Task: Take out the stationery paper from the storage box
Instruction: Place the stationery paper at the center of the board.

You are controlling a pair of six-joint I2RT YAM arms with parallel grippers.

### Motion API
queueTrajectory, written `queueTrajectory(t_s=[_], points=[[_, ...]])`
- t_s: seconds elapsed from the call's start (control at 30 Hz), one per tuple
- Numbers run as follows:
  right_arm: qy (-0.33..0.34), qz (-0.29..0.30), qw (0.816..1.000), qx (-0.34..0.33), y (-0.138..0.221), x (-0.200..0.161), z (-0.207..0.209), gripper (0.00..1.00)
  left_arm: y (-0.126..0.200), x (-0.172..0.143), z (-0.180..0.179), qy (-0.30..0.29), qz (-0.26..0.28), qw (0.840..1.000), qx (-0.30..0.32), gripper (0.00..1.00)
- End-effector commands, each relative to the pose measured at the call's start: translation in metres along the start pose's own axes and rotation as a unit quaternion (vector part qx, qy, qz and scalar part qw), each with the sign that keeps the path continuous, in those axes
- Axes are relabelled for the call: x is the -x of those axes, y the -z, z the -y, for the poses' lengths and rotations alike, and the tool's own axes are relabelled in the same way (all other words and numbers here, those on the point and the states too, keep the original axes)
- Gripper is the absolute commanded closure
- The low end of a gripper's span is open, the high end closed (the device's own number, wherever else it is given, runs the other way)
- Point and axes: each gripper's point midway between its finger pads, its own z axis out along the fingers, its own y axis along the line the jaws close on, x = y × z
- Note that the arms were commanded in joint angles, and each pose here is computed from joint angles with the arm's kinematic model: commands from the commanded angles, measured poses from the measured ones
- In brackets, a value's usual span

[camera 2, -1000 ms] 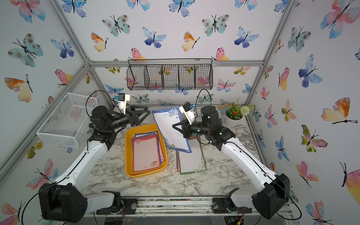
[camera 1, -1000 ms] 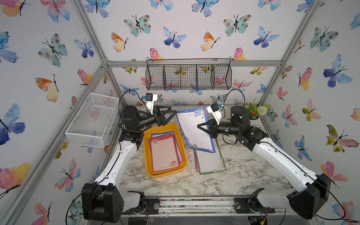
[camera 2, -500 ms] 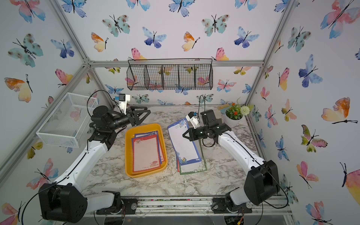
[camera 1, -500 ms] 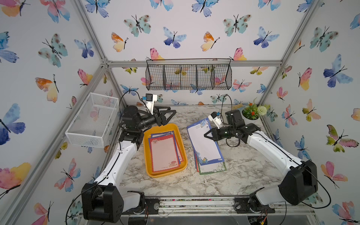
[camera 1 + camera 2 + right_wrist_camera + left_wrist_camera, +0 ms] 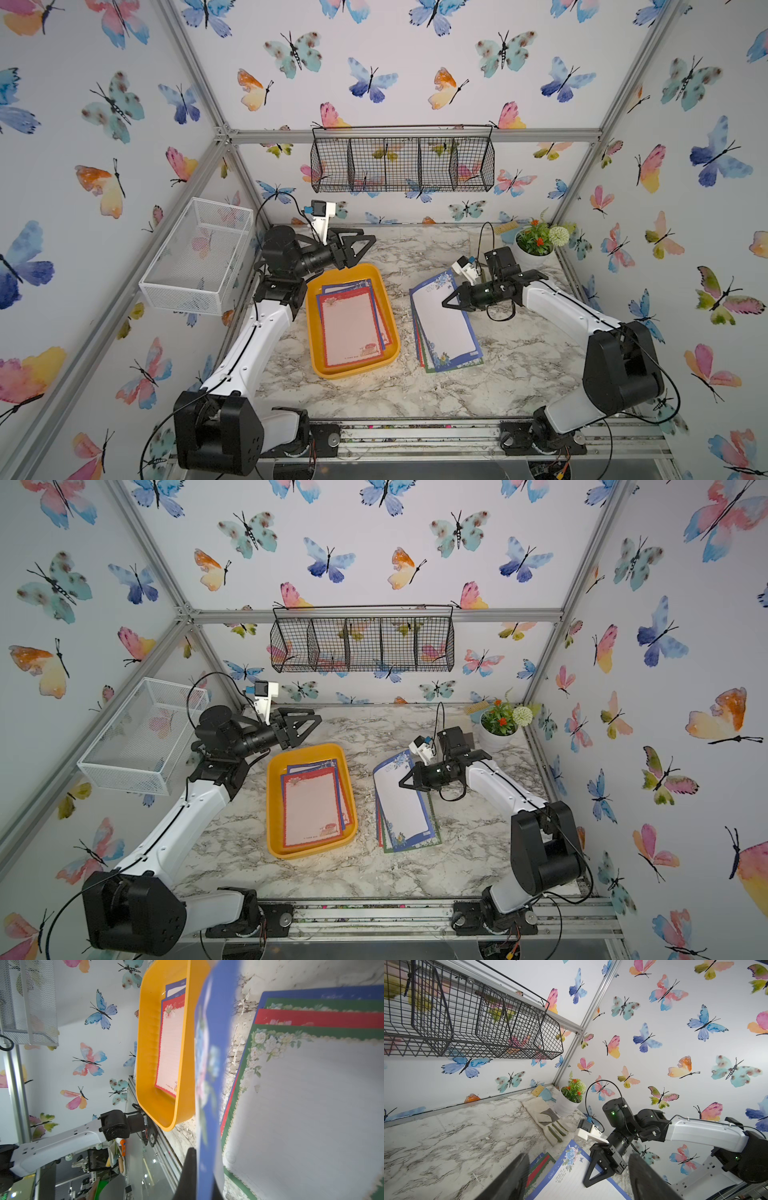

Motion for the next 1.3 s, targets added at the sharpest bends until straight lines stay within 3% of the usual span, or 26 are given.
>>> queueTrajectory(t_s=[0.0, 0.27, 0.63, 1.27], points=[[-0.014, 0.000, 0.999, 0.043, -0.002, 0.001, -0.008, 0.98, 0.005, 0.019, 0.013, -0.029, 0.020, 0.999, 0.000, 0.22], [-0.044, -0.013, 0.998, 0.044, -0.010, -0.011, 0.013, 0.98, 0.006, 0.021, 0.014, -0.029, 0.022, 0.999, 0.001, 0.22], [-0.081, -0.033, 0.995, -0.041, -0.024, -0.021, 0.064, 0.98, 0.007, 0.021, 0.012, -0.028, 0.024, 0.999, 0.007, 0.22], [-0.080, -0.053, 0.985, -0.142, -0.026, -0.025, 0.110, 0.95, 0.006, 0.020, 0.011, -0.026, 0.023, 0.999, 0.008, 0.22]])
